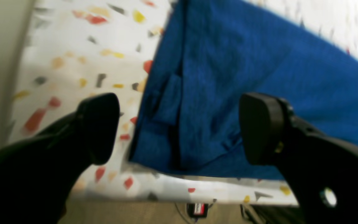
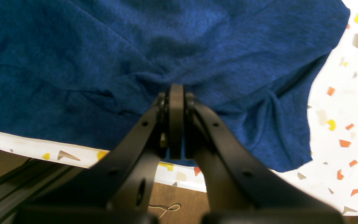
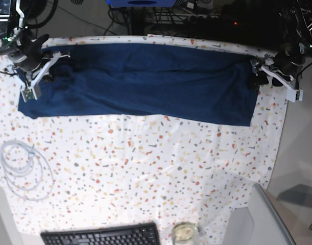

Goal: Layout the t-shirt on the table in an organized manner, then fold the t-shirt properly
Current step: 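Carry the left gripper's strip end toward the right gripper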

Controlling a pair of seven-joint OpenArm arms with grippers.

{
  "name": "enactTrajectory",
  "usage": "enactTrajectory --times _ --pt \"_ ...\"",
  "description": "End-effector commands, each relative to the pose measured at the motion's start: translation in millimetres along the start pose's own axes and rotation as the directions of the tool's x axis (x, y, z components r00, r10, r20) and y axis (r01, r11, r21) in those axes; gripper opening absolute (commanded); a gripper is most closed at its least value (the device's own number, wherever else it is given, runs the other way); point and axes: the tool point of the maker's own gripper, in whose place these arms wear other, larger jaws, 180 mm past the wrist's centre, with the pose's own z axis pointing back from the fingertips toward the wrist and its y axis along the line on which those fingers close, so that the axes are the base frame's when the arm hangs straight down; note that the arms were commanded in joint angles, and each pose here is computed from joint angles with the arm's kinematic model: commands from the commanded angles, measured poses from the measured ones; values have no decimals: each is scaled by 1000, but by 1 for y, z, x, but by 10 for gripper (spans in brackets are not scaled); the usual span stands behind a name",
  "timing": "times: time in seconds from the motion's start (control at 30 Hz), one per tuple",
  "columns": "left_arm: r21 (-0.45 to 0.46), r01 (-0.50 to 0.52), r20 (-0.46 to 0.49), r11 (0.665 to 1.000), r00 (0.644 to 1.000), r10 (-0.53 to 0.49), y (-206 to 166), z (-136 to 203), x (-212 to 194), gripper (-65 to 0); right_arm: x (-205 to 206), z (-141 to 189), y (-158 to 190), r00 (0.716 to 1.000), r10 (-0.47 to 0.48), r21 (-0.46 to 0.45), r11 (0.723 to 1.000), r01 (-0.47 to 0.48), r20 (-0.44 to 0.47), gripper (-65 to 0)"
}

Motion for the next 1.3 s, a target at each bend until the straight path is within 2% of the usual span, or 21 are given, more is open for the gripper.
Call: enactTrajectory --times 0.0,0.1,0.2,0.3,0.43,0.6,0.8,0.87,0.97,1.13,1.17,1.27 --pt "-25 27 15 999 1000 -26 4 0 8 -81 10 3 -3 999 13 -3 1000 -13 36 -650" --pt "-62 9 -14 998 1000 -10 9 -13 1 -81 10 4 -5 999 11 -7 1000 -10 36 -650" --pt "-51 -10 -15 999 1000 9 19 -17 3 -81 10 3 -3 999 13 -3 1000 -13 36 -650" --pt "-45 -38 45 998 998 40 25 -20 7 -81 10 3 -3 999 13 -3 1000 -13 36 -650" --pt "-32 -60 6 998 998 61 32 -27 -9 -81 11 3 -3 999 13 -3 1000 -13 37 -650" --pt "-43 10 -79 999 997 -13 8 -46 -33 -82 12 3 -3 999 12 -2 1000 -12 40 -650" --pt "-72 -17 -94 997 996 10 -13 -55 -44 -94 12 3 -3 999 11 -2 1000 -11 39 -650" --pt "-89 -18 -104 996 995 9 -21 -57 -49 -146 12 3 -3 999 11 -2 1000 -11 39 -650" --pt "-102 -13 -116 995 993 1 -26 -59 -53 -281 12 3 -3 999 11 -2 1000 -11 39 -650" --pt "-97 -12 -113 995 994 1 -23 -58 -51 -606 12 3 -3 999 11 -2 1000 -11 39 -650" --pt "-94 -13 -107 995 994 2 -22 -58 -49 -650 12 3 -3 999 11 -2 1000 -11 39 -650" --pt "-49 -35 -82 998 996 31 -5 -51 -40 -650 12 3 -3 999 11 -4 1000 -10 39 -650"
